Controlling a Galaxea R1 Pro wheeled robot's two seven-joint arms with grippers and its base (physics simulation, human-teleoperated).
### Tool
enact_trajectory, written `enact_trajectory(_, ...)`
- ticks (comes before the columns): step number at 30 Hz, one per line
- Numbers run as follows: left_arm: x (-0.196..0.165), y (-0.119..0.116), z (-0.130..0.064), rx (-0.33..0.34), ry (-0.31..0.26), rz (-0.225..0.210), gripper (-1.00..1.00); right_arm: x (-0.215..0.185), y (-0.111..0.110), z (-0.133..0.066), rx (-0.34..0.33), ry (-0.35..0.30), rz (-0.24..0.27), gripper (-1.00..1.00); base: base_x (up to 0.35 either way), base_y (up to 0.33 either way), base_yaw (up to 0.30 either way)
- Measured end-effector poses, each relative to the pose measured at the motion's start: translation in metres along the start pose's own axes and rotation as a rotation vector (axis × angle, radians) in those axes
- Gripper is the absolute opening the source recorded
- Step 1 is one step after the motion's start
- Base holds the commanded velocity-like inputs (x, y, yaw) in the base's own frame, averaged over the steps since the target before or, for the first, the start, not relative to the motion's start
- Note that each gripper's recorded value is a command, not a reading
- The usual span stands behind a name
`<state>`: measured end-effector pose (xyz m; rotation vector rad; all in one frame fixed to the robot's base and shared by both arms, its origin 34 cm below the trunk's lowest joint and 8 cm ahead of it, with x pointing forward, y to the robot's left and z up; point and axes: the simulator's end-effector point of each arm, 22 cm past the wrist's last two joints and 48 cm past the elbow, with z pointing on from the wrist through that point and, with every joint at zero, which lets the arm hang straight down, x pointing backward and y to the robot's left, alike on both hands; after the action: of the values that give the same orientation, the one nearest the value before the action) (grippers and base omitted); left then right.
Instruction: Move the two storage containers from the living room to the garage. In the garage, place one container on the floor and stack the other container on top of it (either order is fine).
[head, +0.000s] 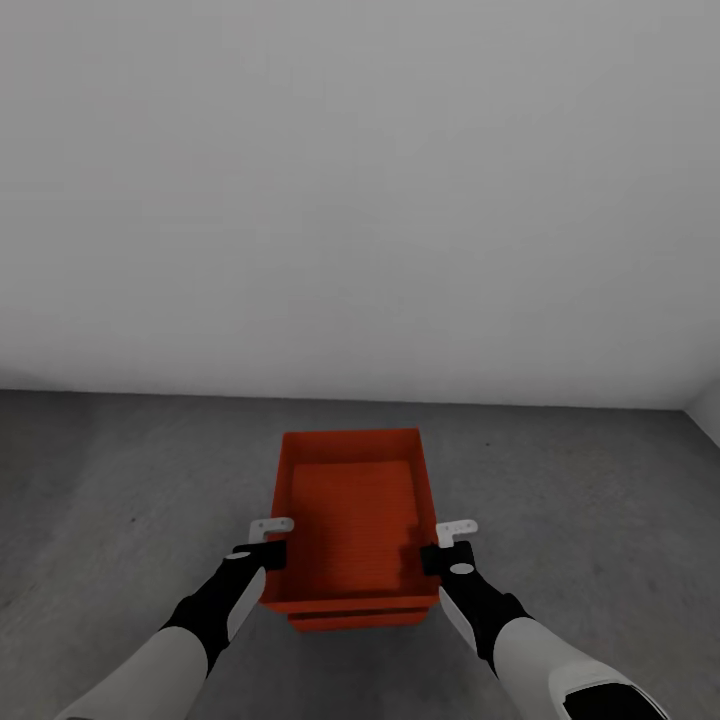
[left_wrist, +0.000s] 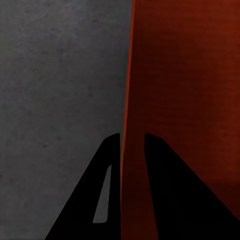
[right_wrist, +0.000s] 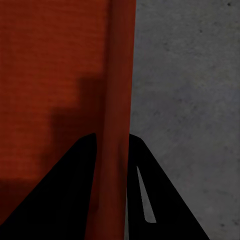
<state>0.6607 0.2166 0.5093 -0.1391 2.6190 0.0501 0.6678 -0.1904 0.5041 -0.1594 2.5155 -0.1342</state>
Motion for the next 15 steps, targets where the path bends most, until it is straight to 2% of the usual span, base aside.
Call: enact_trajectory(15,0.013,0.0,0.021,0.001,-0.006,-0.001,-1.0,0.015,0.003,0.019,0.001,-0.005,0.0,-1.0,0.0,0.0,0.0)
